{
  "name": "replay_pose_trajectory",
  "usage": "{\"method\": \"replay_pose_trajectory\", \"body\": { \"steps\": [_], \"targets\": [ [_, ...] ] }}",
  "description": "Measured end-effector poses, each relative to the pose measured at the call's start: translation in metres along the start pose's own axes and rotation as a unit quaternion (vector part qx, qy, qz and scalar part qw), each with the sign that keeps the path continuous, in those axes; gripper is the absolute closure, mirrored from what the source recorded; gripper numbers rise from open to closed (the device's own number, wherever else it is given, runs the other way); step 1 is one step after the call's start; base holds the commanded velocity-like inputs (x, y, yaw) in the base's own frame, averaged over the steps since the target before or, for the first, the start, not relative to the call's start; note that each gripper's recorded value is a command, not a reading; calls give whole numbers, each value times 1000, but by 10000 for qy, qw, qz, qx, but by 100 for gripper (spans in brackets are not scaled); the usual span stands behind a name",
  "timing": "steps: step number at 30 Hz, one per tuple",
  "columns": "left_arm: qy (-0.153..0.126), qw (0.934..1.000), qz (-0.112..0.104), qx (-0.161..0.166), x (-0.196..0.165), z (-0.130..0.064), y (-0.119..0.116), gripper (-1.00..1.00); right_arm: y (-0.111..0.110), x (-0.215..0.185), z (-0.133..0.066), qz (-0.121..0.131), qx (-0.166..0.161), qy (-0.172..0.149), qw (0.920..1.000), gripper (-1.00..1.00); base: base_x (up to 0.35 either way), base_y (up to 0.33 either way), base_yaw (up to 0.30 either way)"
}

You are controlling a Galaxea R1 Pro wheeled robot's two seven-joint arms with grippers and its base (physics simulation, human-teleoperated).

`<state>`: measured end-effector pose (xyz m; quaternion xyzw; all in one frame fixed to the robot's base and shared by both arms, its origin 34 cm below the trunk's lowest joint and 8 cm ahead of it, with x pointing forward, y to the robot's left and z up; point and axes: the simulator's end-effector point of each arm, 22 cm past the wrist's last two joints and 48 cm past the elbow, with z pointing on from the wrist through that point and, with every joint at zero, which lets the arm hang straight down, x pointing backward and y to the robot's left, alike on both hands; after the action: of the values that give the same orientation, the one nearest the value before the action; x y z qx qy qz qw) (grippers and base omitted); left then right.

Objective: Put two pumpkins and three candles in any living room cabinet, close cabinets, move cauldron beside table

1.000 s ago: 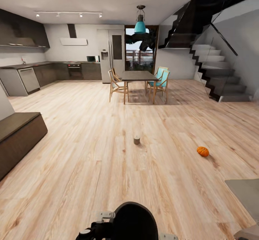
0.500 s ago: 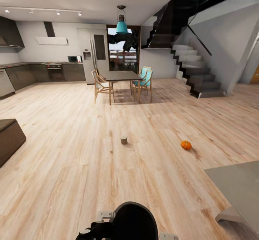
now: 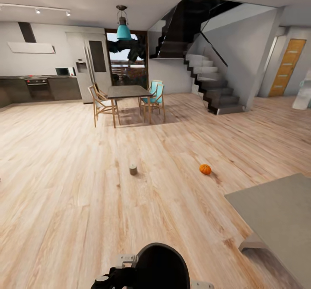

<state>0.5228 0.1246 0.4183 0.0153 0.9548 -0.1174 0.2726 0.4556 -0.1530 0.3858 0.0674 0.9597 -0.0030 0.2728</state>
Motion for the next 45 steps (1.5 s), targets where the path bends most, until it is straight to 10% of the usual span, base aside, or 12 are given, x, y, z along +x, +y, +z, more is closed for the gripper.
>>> {"method": "replay_pose_trajectory", "body": {
  "steps": [45],
  "targets": [
    [-6,10000,-1,-1,0,0,0,100,0,0,0,-1,0,-5,10000,100,-40,0,-252]
  ]
}}
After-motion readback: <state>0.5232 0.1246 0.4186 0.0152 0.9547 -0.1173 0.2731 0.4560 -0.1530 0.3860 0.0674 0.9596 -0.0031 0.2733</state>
